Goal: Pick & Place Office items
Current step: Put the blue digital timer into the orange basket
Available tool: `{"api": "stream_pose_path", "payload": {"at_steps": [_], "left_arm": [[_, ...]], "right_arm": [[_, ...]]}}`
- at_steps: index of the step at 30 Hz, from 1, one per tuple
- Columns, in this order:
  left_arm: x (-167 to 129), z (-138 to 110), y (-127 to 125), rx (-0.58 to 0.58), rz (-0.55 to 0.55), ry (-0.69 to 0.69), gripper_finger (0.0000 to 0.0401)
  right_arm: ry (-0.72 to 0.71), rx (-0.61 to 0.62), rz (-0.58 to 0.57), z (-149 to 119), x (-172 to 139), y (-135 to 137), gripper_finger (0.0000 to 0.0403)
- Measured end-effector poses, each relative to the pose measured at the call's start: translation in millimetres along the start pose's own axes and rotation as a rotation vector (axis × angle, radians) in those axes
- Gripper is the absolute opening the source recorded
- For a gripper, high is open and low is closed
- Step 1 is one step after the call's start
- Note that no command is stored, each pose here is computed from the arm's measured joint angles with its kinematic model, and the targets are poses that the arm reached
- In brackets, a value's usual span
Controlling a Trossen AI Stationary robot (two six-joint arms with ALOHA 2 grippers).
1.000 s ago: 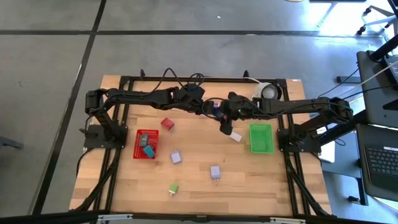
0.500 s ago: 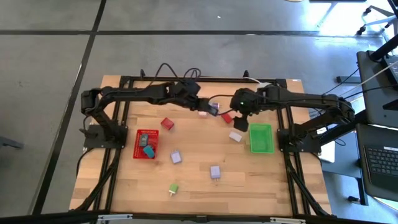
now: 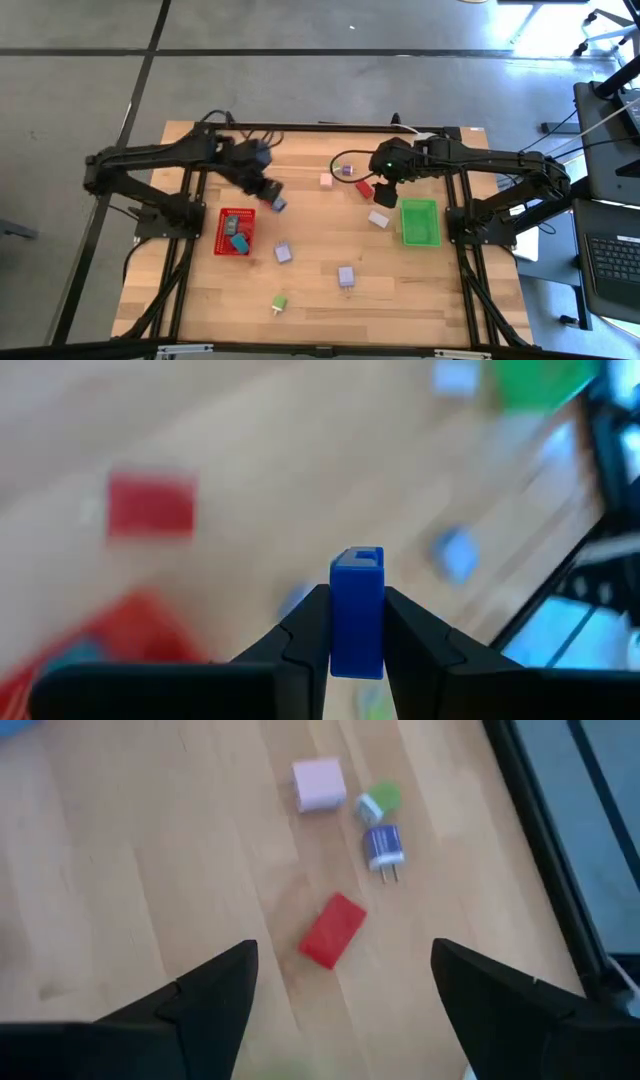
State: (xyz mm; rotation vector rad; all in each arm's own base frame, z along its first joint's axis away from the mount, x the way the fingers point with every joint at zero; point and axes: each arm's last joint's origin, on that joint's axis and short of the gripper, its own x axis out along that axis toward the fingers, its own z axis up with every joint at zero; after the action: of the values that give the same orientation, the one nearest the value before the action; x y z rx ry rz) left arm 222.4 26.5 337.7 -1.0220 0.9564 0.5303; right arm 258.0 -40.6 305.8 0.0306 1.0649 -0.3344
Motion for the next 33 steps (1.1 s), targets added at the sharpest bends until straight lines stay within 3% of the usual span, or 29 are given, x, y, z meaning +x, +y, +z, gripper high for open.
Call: {"api": "stream_pose_path", "payload": {"at_steps": [6, 10, 18, 28, 33], "left_arm": [[-18.0, -48.3, 18.5, -0.130, 0.246, 0.187, 0.0070], [-19.7, -65.0, 21.1, -0.173, 0.365, 0.217, 0.0070], [0.8, -65.5, 13.8, -0.098, 0.537, 0.065, 0.0070], [33.2, -59.5, 7.2, 0.050, 0.661, 0.095, 0.0070], [55.8, -64.2, 33.0, 0.020, 0.646, 0.160, 0.0070]], "right_arm": [[-0.102, 0.020, 0.007, 10.0, -0.5, 0.6, 0.0299], [-0.157, 0.029, 0.010, 15.4, -1.2, 0.6, 0.0299], [-0.218, 0.039, 0.012, 21.4, -2.0, 0.0, 0.0300], [-0.214, 0.069, 0.016, 21.1, -1.8, -0.1, 0.0300], [-0.214, 0.070, 0.016, 21.0, -1.7, 0.0, 0.0300]]}}
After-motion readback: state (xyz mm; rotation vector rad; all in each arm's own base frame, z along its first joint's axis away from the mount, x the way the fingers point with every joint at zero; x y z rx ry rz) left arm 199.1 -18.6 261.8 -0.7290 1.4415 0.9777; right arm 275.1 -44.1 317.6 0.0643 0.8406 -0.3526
